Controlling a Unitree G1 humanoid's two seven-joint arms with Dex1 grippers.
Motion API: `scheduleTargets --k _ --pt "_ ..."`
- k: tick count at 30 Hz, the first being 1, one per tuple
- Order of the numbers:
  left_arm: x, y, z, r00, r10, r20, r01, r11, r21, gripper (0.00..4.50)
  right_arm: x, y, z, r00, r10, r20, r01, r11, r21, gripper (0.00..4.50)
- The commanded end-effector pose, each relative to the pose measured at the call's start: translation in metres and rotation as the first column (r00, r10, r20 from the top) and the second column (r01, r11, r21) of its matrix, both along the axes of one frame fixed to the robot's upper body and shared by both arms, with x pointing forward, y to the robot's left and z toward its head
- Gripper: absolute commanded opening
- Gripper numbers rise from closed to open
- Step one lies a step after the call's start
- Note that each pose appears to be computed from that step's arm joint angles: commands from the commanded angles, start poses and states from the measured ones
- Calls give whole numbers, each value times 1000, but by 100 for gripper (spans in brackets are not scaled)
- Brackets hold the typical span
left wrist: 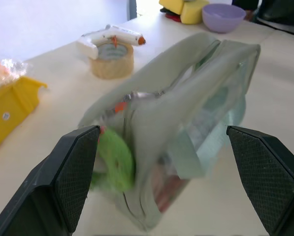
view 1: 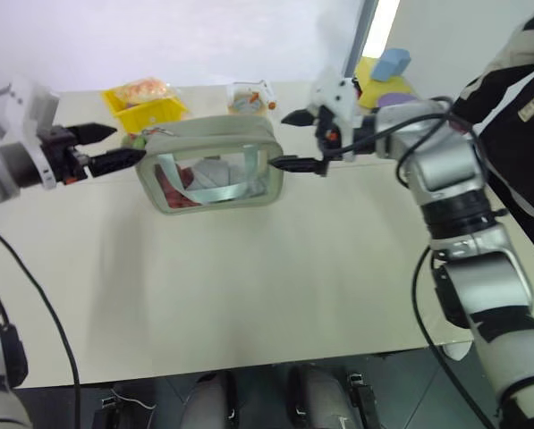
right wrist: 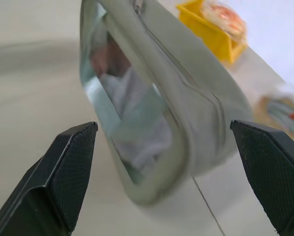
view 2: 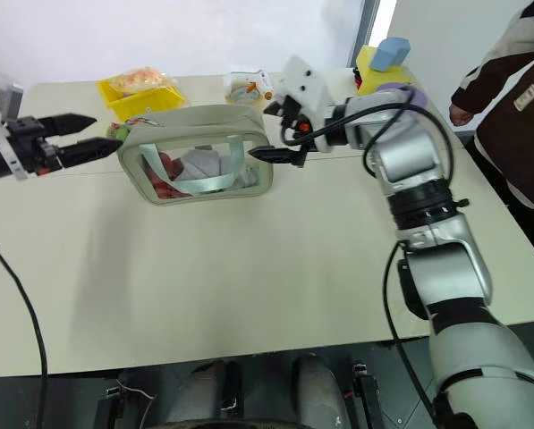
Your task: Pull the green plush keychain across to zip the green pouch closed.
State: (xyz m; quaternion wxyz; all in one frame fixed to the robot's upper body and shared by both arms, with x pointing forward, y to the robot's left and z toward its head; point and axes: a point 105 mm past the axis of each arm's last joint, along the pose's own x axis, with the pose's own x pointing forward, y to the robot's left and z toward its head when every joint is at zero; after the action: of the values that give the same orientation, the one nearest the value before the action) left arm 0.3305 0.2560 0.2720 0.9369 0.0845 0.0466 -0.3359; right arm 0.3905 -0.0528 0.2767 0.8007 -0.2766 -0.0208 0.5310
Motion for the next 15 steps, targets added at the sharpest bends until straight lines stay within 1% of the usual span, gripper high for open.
scheduleTargets --k 1,2,3,6,7,8,11,12,13,14,15 --pt "-14 -15 8 997 -57 47 55 998 35 440 4 32 16 994 70 83 -68 997 -19 450" --pt "-13 -18 8 997 -58 52 57 998 31 440 7 38 12 994 79 82 -77 997 -30 450" --pt "-12 -20 9 997 -49 67 48 999 26 440 14 42 3 994 67 86 -62 996 -64 450" --pt "-17 -29 12 994 -57 92 55 998 26 440 22 42 -14 991 79 107 -62 986 -152 450" --pt "-20 -30 12 994 -59 93 56 998 26 450 23 42 -15 990 86 108 -68 984 -163 397" --pt "-21 -31 12 994 -58 93 55 998 25 450 24 41 -16 990 90 109 -71 983 -168 361" --pt "-23 -26 9 995 -26 93 25 1000 16 450 22 39 -16 986 116 116 -92 977 -191 208" --pt "-22 -26 8 995 -22 94 21 1000 11 450 22 37 -17 985 124 120 -98 974 -202 162" --pt "-19 -26 8 995 -17 99 16 1000 7 450 21 36 -17 983 133 123 -105 972 -212 97" --pt "-17 -25 8 995 -14 102 13 1000 5 450 20 35 -17 982 139 125 -110 970 -218 57" --pt "-15 -25 9 994 -9 108 9 1000 5 450 20 34 -15 980 143 137 -110 968 -224 6"
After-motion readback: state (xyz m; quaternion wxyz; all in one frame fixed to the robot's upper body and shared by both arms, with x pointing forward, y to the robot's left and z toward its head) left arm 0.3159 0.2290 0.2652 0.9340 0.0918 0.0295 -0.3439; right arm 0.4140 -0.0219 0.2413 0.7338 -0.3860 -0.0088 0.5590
